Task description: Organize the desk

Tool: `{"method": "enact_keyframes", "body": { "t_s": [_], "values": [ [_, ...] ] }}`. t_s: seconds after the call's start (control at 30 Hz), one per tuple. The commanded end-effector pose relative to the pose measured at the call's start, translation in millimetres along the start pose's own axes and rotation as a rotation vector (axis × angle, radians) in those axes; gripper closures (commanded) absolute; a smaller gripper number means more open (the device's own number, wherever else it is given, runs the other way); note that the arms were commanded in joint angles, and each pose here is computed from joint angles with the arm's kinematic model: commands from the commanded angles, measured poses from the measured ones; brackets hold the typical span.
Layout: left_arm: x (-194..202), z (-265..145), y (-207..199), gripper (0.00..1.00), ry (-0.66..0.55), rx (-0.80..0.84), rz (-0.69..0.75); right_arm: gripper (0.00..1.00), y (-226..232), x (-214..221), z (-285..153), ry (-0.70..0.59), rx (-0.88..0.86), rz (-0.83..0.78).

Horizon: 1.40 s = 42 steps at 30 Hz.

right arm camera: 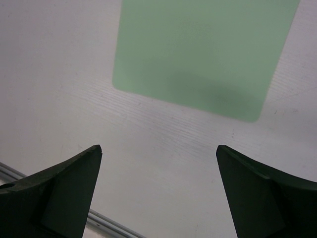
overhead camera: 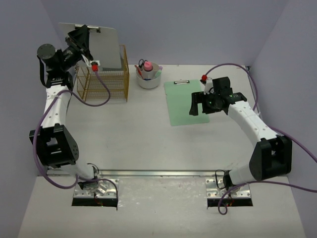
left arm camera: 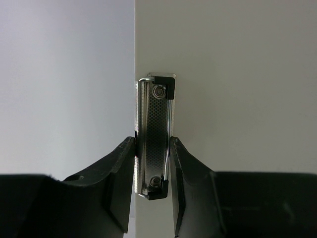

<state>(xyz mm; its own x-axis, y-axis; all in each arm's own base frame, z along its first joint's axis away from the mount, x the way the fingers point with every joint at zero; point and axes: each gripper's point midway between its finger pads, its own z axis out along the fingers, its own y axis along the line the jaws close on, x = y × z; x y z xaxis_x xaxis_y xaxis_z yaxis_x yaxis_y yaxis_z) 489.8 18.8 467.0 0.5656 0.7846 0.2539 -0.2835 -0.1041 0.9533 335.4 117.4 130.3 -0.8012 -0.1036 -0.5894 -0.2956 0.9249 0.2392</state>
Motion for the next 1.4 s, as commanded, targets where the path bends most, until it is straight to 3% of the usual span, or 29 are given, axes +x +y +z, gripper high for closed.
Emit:
{"method": "enact_keyframes", "body": {
  "t_s": [0.0,0.2,0.37,0.47,0.57,0.63,0.7,0.77,0.9,1.0,1.2,1.37],
  "values": [
    [0.8,-2.5,35.2,1.0,-0.027,-0.073,0.133,0.01,-0.6,-28.9,-6.1,-0.061,0.01,-0.006],
    [4.8,-3.2,-4.0,1.0,-0.013,-0.024,0.106,0.01,-2.4,-31.3,-4.1,-0.058,0.015,-0.005],
    [16.6,-6.3,-37.8,0.93,0.031,0.015,0.064,0.01,-4.4,-30.7,-2.9,-0.057,0.02,-0.014],
    [17.2,-9.8,-54.5,0.76,0.04,0.031,0.044,0.01,-5.9,-33.6,-1.3,-0.065,0.022,-0.026],
    [12.6,-13.0,-58.5,0.49,0.039,0.036,0.03,0.01,-9.8,-46.5,1.2,-0.084,0.03,-0.061],
    [10.5,-15.5,-57.3,0.41,0.042,0.032,0.02,0.01,-13.5,-58.5,3.1,-0.101,0.032,-0.083],
    [9.5,-17.8,-51.8,0.26,0.052,0.021,-0.019,0.01,-16.6,-73.8,9.5,-0.109,0.023,-0.133],
    [8.2,-20.2,-44.5,0.21,0.061,0.018,-0.056,0.01,-21.4,-92.1,18.6,-0.118,0.026,-0.176],
    [3.3,-25.6,-25.7,0.16,0.074,-0.015,-0.172,0.03,-31.9,-144.6,34.9,-0.209,0.064,-0.213],
    [0.4,-29.6,-9.1,0.14,0.09,-0.053,-0.272,0.11,-41.0,-176.4,59.5,-0.273,0.088,-0.191],
    [-4.8,-38.7,8.7,0.14,0.122,-0.071,-0.478,0.21,-51.9,-205.5,120.4,-0.301,0.068,-0.132],
    [-12.4,-46.8,-3.1,0.14,0.145,-0.045,-0.496,0.21,-68.1,-207.0,171.8,-0.295,0.086,-0.124]
  ]
}}
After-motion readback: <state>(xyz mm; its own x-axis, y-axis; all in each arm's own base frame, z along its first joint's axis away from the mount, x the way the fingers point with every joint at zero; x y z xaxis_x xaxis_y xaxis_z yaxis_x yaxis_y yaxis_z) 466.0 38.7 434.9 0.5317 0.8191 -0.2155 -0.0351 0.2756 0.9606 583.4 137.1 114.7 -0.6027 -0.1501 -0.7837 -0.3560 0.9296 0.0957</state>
